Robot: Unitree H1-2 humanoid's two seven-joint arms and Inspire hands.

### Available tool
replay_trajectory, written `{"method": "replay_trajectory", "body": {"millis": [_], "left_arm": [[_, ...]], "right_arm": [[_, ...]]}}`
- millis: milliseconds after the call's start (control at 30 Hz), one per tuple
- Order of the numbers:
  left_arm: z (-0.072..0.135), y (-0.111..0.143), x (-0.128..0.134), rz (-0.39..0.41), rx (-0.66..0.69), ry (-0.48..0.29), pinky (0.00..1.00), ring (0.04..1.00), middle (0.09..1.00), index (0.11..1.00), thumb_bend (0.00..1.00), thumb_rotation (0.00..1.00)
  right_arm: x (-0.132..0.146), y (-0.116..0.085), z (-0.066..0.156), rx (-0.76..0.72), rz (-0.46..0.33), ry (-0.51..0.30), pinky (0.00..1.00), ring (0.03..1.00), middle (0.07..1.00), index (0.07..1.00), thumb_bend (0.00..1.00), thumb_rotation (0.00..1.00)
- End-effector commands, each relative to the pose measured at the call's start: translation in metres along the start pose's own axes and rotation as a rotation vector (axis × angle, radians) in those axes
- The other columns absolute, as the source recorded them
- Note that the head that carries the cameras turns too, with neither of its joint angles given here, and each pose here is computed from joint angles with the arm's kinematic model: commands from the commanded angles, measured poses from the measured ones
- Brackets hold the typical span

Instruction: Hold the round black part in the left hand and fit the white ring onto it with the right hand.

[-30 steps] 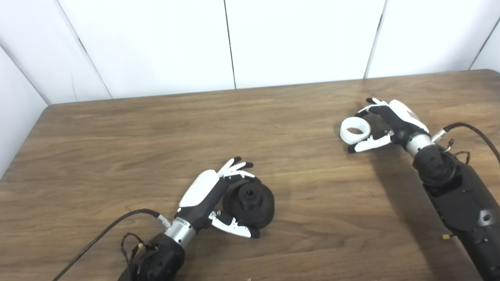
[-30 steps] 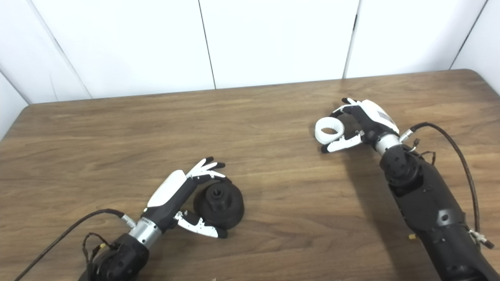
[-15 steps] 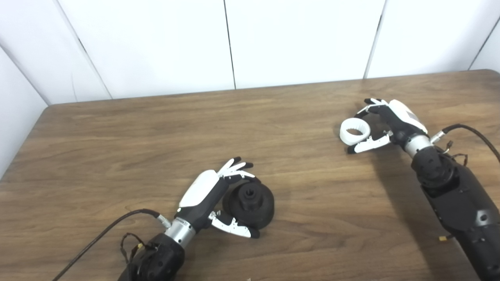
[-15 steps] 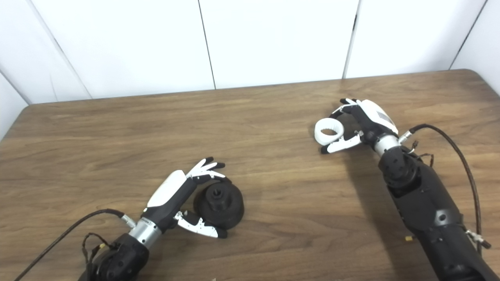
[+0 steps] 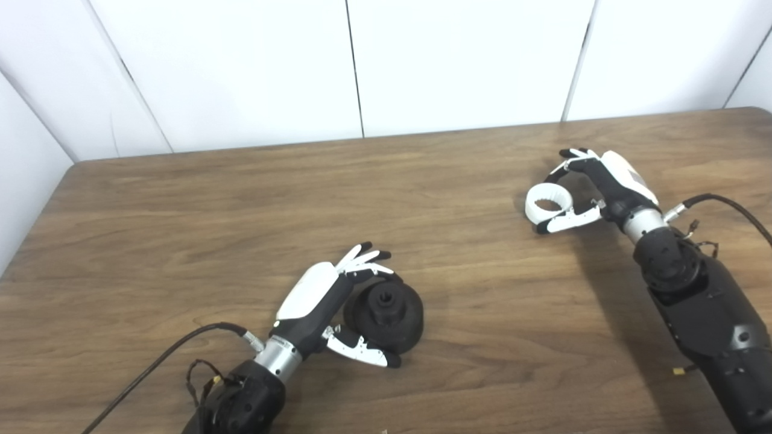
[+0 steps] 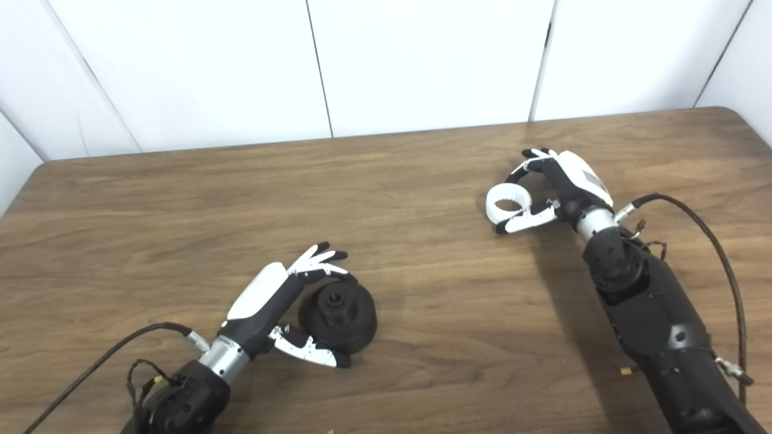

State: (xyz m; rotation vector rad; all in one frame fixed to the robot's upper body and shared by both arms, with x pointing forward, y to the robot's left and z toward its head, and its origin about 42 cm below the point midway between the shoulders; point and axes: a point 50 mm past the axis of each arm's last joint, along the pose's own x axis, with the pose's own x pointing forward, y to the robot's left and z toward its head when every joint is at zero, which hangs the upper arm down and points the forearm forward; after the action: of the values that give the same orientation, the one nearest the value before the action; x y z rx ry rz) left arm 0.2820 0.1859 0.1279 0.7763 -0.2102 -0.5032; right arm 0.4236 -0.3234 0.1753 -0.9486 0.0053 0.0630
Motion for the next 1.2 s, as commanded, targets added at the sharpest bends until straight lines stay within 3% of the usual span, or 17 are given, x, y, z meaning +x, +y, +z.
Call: {"method": "replay_trajectory", "body": {"millis": [0,367,800,1167], "left_arm": [[-0.004,-0.002,-0.003,-0.029,0.017,0.023,0.9,0.999,0.914,0.61,0.9,0.21],[-0.003,-0.004,-0.001,-0.027,0.007,0.016,0.9,1.0,0.914,0.607,0.89,0.2],[-0.002,-0.005,0.002,-0.025,0.014,0.026,0.88,0.997,0.911,0.608,0.9,0.2],[-0.001,-0.006,0.004,-0.026,0.011,0.028,0.88,0.995,0.911,0.608,0.9,0.2]], "right_arm": [[0.01,-0.024,0.015,-0.008,-0.083,-0.073,0.9,0.984,0.907,0.486,0.53,0.15],[0.002,-0.029,0.025,-0.006,-0.068,-0.121,0.92,0.975,0.896,0.486,0.53,0.15],[-0.034,-0.045,0.08,-0.027,-0.008,-0.219,0.93,0.967,0.888,0.488,0.53,0.14],[-0.072,-0.044,0.126,-0.031,0.071,-0.323,0.91,0.954,0.877,0.487,0.53,0.15]]}}
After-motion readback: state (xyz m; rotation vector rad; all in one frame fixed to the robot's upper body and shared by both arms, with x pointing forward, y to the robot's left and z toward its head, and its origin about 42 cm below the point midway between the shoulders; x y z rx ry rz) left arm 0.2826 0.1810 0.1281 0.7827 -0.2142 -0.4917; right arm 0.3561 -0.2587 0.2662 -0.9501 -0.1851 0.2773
